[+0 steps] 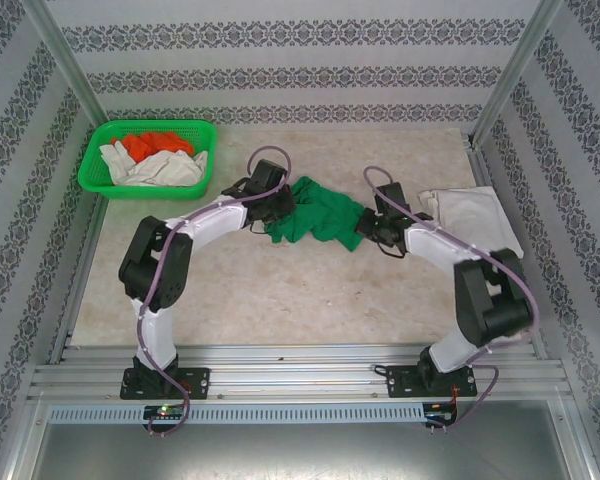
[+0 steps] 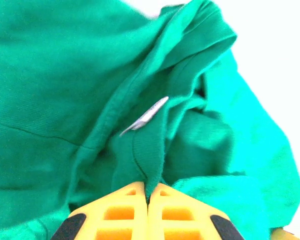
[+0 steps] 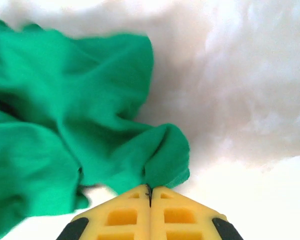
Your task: Fold and stack the t-shirts
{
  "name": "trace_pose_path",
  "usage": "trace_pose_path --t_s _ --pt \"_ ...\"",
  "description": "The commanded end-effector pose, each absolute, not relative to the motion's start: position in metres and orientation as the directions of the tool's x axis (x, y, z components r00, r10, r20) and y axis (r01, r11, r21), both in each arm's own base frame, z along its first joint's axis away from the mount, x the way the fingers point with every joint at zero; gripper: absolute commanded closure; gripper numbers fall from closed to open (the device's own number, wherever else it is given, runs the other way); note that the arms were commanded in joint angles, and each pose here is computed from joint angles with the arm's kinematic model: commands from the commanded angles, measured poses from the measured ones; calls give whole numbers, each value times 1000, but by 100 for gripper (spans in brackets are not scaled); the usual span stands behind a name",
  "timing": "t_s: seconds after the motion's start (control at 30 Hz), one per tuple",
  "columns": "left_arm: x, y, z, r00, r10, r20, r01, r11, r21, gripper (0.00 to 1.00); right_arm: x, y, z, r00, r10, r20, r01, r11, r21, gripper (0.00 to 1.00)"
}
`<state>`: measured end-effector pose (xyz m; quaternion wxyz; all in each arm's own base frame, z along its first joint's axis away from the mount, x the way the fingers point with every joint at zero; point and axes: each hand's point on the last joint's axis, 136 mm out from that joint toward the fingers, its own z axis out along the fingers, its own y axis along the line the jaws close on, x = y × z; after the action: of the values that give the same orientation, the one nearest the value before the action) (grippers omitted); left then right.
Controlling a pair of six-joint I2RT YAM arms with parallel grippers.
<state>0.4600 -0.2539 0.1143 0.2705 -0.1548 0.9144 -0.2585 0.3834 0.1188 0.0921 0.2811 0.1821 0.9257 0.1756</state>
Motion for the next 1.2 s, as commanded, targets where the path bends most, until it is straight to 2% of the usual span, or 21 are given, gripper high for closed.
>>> trace_pose_path --t_s 0.0,0.17,0.3,0.47,0.6,0.73,0.83,0.97,1.17 --pt "474 -230 186 -712 -431 -554 -78 833 -548 100 391 100 156 -668 439 -601 205 885 418 100" --pt "492 -194 284 -548 -469 -692 -17 834 -552 100 384 76 251 -476 492 -729 159 863 479 100" --pt "493 -170 363 -404 -474 -783 44 844 -534 100 372 58 326 -313 535 -785 92 840 535 100" --pt "471 -148 453 -219 -450 -866 114 869 -481 100 338 45 411 -129 567 -814 -15 819 573 100" --pt "437 -125 504 -88 -464 -881 126 873 -472 100 301 37 458 -20 602 -798 -84 794 602 100" --pt "413 -108 524 -16 -486 -874 115 867 -484 100 276 36 489 36 614 -789 -146 784 604 100" --pt "413 -111 527 -10 -505 -863 134 855 -502 100 278 40 504 43 608 -793 -180 785 593 100" --pt "437 -123 522 -15 -488 -873 153 862 -484 100 307 47 511 34 594 -804 -181 795 579 100" --pt "501 -135 491 -91 -509 -856 158 841 -517 100 374 57 503 -2 581 -814 -171 802 572 100"
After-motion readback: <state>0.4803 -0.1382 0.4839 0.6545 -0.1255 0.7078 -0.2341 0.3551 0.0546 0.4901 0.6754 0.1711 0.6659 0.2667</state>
